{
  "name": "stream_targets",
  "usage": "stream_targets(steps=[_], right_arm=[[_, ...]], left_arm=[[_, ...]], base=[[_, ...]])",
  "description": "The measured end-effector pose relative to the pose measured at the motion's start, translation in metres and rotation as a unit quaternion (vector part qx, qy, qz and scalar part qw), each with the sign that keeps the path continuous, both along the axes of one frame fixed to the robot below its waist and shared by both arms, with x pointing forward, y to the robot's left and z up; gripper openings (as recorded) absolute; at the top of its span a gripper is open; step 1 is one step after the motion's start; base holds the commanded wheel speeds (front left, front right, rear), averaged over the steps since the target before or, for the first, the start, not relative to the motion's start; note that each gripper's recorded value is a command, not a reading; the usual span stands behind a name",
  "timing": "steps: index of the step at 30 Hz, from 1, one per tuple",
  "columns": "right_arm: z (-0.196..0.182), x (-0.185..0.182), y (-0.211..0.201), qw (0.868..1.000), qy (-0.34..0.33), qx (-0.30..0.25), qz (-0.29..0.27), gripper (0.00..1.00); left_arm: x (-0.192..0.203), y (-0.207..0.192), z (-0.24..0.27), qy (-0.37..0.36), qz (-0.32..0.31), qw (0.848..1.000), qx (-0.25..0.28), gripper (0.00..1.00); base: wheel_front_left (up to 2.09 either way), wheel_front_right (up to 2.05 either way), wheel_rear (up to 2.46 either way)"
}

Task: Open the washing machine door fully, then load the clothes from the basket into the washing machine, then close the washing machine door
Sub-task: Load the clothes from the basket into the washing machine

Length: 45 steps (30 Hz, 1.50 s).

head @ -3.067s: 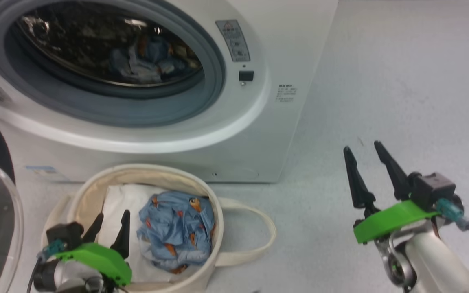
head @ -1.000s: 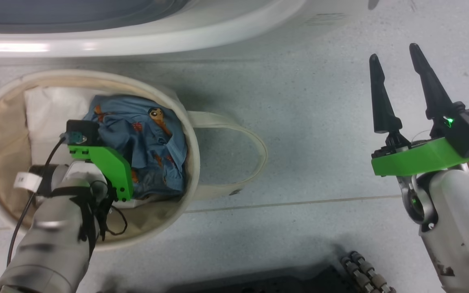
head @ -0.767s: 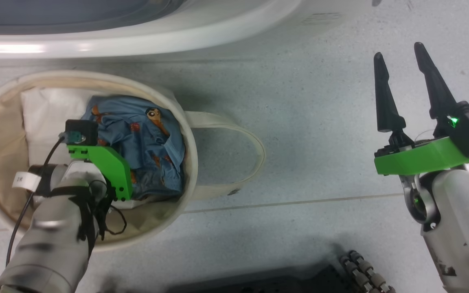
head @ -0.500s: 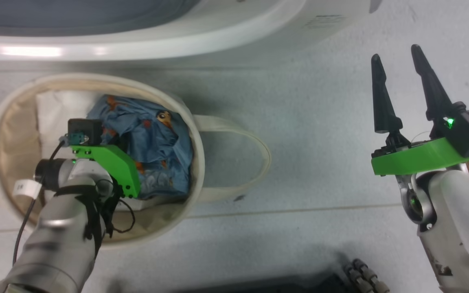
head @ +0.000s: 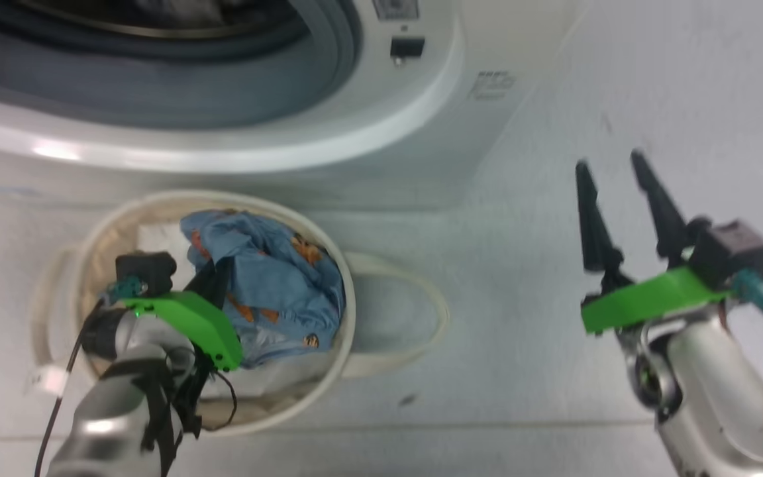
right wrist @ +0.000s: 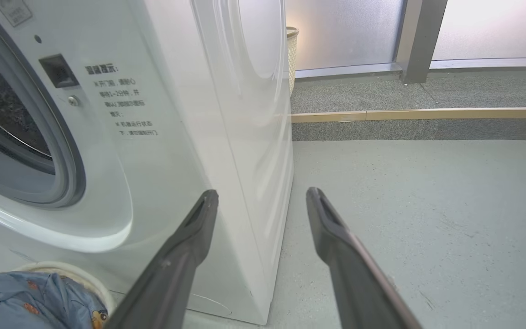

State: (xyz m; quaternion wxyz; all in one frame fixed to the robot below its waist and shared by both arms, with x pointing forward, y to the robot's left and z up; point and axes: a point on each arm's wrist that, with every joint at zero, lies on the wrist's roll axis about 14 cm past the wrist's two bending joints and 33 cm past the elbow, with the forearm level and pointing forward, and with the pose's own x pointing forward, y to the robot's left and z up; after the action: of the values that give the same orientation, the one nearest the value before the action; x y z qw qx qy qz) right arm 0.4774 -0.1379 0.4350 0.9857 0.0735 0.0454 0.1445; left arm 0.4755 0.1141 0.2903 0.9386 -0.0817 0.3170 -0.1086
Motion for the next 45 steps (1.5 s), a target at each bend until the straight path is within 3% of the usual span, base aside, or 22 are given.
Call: stream_targets(steps=[9, 18, 26, 32, 41, 43, 45], right_arm=[[0.047, -0.04, 0.01, 0.999, -0.031, 0.03, 0.007, 1.0], [0.075, -0.084, 0.019, 0.997, -0.056, 0.057, 0.013, 1.0], [0.087, -0.094, 0.017, 0.995, -0.071, 0.062, 0.011, 1.0], [0.085, -0.094, 0.017, 0.996, -0.068, 0.062, 0.012, 1.0], [0.071, -0.093, 0.01, 0.997, -0.049, 0.051, 0.007, 1.0], [0.063, -0.091, 0.007, 0.998, -0.039, 0.045, 0.008, 1.0], [0.055, -0.088, 0.005, 0.999, -0.028, 0.04, 0.008, 1.0]], left_arm=[[-0.02, 0.018, 0.097, -0.14, 0.027, 0.99, -0.021, 0.0], [-0.039, 0.034, 0.204, -0.295, 0.05, 0.954, -0.033, 0.0], [-0.042, 0.046, 0.243, -0.348, 0.071, 0.934, -0.042, 0.0], [-0.03, 0.05, 0.261, -0.369, 0.079, 0.925, -0.044, 0.0], [0.019, 0.05, 0.349, -0.464, 0.084, 0.881, -0.049, 0.0], [0.03, 0.05, 0.352, -0.466, 0.09, 0.879, -0.054, 0.0], [0.044, 0.048, 0.339, -0.45, 0.093, 0.886, -0.058, 0.0]], base=[[0.0, 0.0, 0.0], [0.0, 0.0, 0.0], [0.0, 0.0, 0.0], [0.0, 0.0, 0.0], [0.0, 0.0, 0.0], [0.0, 0.0, 0.0], [0.0, 0.0, 0.0]])
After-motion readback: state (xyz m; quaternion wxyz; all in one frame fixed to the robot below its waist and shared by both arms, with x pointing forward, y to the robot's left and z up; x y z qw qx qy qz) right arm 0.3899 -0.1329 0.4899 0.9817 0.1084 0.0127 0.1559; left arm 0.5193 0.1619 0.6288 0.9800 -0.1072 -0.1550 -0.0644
